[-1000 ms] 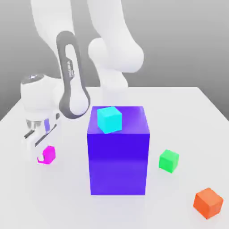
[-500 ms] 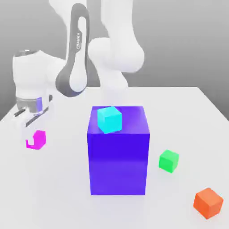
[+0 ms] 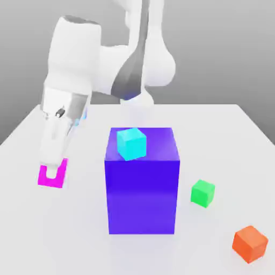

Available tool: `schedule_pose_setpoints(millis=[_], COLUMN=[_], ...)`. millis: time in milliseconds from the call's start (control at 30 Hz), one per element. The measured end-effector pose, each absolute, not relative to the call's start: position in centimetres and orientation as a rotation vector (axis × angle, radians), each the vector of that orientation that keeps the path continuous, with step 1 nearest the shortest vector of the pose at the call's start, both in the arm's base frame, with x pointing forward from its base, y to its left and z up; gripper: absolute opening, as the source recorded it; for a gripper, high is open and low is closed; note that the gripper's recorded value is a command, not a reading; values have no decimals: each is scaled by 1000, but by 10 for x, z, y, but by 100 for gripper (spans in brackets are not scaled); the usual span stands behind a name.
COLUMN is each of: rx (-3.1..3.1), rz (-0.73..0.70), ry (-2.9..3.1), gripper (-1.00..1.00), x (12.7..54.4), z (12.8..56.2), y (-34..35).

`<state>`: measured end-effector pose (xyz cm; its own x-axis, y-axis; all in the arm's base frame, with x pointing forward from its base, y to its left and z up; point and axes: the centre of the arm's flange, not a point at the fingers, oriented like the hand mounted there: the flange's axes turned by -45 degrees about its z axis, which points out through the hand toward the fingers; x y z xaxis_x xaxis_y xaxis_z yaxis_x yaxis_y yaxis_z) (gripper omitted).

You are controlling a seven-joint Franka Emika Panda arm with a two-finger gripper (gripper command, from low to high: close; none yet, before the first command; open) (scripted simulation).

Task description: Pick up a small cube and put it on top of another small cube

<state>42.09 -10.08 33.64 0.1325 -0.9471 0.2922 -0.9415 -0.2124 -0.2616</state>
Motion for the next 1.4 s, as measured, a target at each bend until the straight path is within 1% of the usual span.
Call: schedule_pose_setpoints(millis=[200, 267, 367, 467, 533, 667, 967, 1033, 1267, 1400], rx=[-2473, -2503, -2545, -2588, -2606, -2578, -2485, -2484, -2515, -2526], rz=[-721, -698, -626, -550, -497, -366, -41, -33, -118, -140], ry=[1756, 1705, 1649, 1603, 1596, 1682, 1909, 1954, 2041, 2044], gripper=[-100, -100, -100, -100, -100, -100, -100, -100, -100, -100], x=[453, 450, 431, 399, 375, 336, 257, 252, 259, 261], z=[353, 348, 331, 311, 298, 282, 248, 241, 217, 204], y=[-4, 40, 109, 171, 199, 205, 192, 187, 173, 171])
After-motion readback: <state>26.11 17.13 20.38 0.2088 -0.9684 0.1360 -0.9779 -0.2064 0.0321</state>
